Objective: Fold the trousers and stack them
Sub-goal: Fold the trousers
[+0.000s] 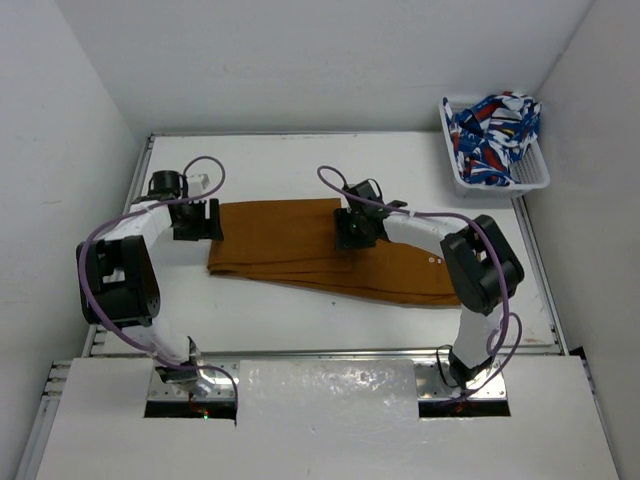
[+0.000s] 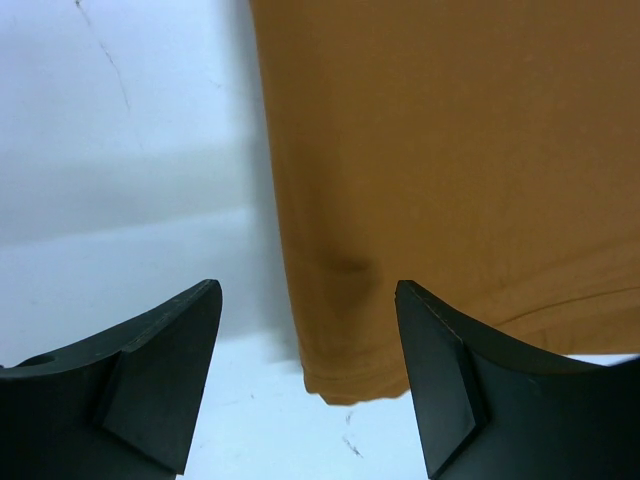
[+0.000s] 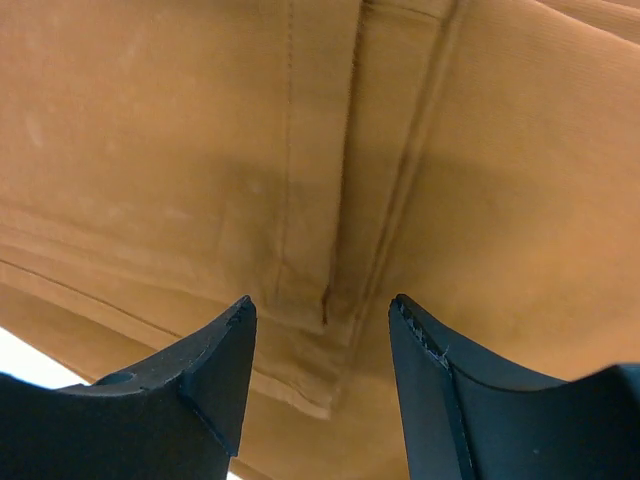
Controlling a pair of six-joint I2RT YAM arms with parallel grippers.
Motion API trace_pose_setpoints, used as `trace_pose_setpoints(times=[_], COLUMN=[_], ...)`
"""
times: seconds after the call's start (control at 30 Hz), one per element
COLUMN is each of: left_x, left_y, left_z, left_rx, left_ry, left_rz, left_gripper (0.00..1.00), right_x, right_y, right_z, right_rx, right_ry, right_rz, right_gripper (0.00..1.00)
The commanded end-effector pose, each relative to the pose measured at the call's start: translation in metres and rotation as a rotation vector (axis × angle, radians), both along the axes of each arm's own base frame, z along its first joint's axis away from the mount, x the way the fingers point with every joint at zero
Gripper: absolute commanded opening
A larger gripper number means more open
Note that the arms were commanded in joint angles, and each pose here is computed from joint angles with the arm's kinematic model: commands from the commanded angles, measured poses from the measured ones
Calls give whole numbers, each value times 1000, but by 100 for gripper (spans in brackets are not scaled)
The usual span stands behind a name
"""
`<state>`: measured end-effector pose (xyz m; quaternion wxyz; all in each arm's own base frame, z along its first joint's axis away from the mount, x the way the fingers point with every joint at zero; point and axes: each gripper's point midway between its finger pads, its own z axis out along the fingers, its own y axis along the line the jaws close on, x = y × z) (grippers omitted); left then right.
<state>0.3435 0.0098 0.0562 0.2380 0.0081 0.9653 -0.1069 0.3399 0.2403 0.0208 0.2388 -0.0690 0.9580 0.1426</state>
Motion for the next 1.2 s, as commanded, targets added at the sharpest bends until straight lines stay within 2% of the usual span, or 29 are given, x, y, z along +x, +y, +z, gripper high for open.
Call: trace_pose_setpoints(times=[0.0,0.2,0.23,0.33,0.4,0.6,0.67,0.7,0.73,0.83,0.97,1.17], left_x=[10,7,7,7,7,7,7,7,7,7,7,7], left_y=[4,2,2,2,2,3,3,3,3,3,4,4], left_z=[-5,-12,-11,-10,-11,-10,-10,-9,-10,-9,-8,-5], left_rx=[-3,-12,-12,-13,-12,-8,-9,-9,-9,-8,-6,-4], left_ry=[-36,-14,-17,-21,-19,-21,-21,-23,-20,-22,-24,-32], left_rz=[-10,-19,-20,-18,-19,-19,-19,-18,-19,-19,-19,-18], left_gripper=[68,68,68,68,68,68,68,68,68,68,68,68], right_x=[21,20,20,22,19,21,21,26,25,27,21,29], right_y=[23,26,25,25,25,18,18,10,15,16,25,20], right_z=[18,8,9,10,4,5,14,19,27,35,24,12], right_rx=[88,89,80,67,47,-47,-104,-176,-211,-286,-235,-286], right_ry=[-38,-11,-20,-34,-8,-33,-56,-97,-119,-168,-136,-107], right_rz=[13,14,17,24,28,55,70,77,104,129,135,128], right_gripper=[53,38,31,21,20,30,37,44,46,47,48,55])
